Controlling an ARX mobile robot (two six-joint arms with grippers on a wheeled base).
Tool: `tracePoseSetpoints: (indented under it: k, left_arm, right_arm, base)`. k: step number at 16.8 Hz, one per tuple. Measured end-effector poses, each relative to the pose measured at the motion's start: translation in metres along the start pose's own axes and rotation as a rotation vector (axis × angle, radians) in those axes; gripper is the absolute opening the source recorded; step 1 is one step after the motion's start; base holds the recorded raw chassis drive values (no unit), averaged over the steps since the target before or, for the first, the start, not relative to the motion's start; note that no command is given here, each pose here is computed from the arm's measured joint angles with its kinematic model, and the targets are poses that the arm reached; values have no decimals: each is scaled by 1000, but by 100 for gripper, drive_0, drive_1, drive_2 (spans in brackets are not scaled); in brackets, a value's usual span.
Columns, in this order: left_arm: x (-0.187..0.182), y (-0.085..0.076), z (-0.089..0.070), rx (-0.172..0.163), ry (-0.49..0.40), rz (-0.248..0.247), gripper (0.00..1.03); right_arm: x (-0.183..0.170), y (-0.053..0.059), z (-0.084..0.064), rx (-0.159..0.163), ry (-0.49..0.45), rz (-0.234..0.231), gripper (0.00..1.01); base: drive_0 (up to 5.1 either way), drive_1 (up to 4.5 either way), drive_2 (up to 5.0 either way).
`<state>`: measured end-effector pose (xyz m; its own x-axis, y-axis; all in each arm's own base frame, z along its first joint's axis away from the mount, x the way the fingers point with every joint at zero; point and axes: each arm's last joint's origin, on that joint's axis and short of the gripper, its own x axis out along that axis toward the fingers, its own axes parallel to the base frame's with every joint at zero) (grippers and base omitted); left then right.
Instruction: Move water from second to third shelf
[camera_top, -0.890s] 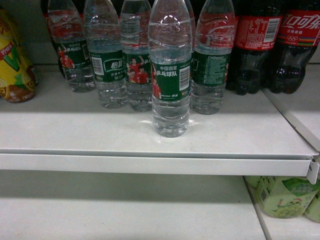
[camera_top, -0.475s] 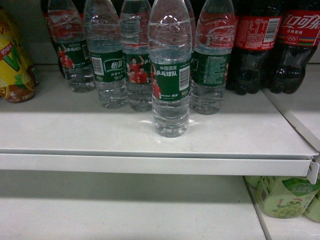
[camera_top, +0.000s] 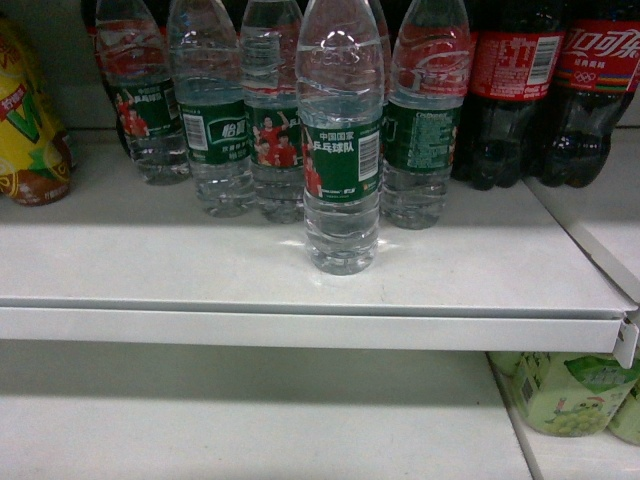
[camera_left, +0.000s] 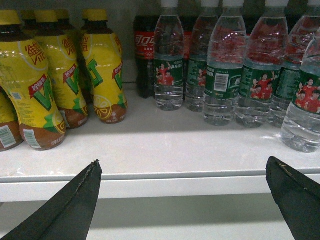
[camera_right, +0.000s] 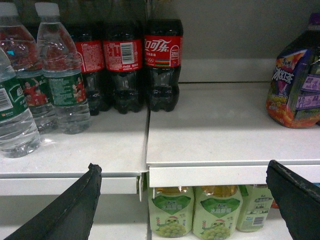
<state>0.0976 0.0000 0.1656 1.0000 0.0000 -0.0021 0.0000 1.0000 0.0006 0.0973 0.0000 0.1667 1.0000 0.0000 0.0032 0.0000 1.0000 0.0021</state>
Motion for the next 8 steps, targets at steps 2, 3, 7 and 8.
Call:
tracePoseSetpoints:
  k: [2,3,7,8]
  left_arm:
    - [0,0,0,0,0,0,98]
    - [0,0,0,0,0,0,98]
    - [0,0,0,0,0,0,98]
    - [0,0,0,0,0,0,98]
  right_arm:
    - [0,0,0,0,0,0,98]
    - [0,0,0,0,0,0,98]
    - [0,0,0,0,3,0,98]
    - [1,-1,-3,43,85,13,98]
  base:
    - [0,0,0]
    - [0,0,0]
    - [0,0,0]
    - [0,0,0]
